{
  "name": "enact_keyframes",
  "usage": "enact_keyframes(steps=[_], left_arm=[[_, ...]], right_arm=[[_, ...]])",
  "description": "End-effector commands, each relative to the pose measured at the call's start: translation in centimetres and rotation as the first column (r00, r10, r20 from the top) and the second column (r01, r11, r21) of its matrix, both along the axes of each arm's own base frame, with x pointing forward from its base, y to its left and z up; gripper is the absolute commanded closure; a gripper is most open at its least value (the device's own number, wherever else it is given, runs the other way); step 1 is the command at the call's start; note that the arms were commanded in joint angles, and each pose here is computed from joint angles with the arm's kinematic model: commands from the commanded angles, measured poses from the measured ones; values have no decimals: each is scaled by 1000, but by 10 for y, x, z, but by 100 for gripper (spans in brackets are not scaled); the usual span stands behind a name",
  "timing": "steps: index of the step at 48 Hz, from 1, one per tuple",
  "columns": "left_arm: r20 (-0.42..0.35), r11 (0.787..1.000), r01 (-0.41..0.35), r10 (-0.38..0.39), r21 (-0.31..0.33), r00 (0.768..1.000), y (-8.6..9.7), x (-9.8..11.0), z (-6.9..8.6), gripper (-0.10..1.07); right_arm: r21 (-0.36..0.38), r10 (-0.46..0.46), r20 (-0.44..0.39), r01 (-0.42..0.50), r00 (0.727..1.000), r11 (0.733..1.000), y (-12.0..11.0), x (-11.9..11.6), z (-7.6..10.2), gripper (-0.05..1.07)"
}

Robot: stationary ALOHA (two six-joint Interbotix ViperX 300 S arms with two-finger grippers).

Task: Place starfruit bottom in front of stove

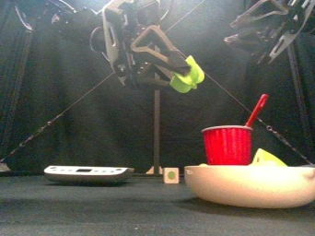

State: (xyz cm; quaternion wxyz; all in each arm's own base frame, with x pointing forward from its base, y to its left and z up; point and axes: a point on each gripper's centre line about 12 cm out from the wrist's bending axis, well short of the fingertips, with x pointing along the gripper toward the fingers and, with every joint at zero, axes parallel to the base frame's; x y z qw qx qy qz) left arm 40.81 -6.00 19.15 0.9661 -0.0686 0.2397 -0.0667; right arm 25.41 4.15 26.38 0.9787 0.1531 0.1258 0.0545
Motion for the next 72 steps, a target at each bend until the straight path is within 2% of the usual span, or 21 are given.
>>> enact_keyframes(steps=[1, 4, 8, 13, 21, 27, 35, 41, 46, 53, 65, 72], left_arm=[[32, 1000, 4, -4, 0, 999, 0, -1, 10, 22], [32, 1000, 4, -4, 0, 999, 0, -2, 11, 22], [31, 1000, 3, -3, 0, 1000, 1, -2, 11, 22], [15, 1000, 1, -1, 4, 1000, 1, -4, 8, 22], [-18, 1000, -1, 2, 12, 1000, 0, -11, 7, 22], [-33, 1000, 2, -2, 15, 999, -2, -16, 6, 22], [-48, 1000, 22, -21, 19, 999, -8, -23, 1, 22], [-43, 1000, 23, -23, 18, 999, -9, -22, 3, 22], [-54, 1000, 23, -22, 20, 998, -8, -23, -1, 21], [-140, 999, 16, -10, 42, 990, -6, -30, -19, 21], [-266, 997, -3, 25, 82, 964, 1, -34, -39, 20], [-387, 994, -33, 73, 108, 919, 4, -44, -42, 20]], right_arm=[[27, 35, -62, -34, 997, 999, 12, 3, -7, 29], [81, 43, -153, -31, 987, 996, 19, 5, -20, 29], [112, 64, -244, -38, 968, 993, 28, 8, -33, 29], [94, 96, -341, -67, 935, 993, 38, 10, -53, 29], [49, 111, -392, -100, 913, 994, 43, 15, -68, 28], [41, 109, -377, -101, 920, 994, 44, 21, -68, 28], [45, 103, -324, -94, 940, 995, 45, 31, -59, 28], [59, 62, -223, -50, 973, 997, 36, 41, -42, 29], [65, 30, -167, -19, 985, 998, 28, 45, -35, 29], [60, 28, -177, -18, 984, 998, 27, 47, -39, 29], [51, 34, -219, -24, 975, 998, 30, 49, -49, 29], [48, 33, -235, -23, 971, 999, 30, 50, -53, 29]])
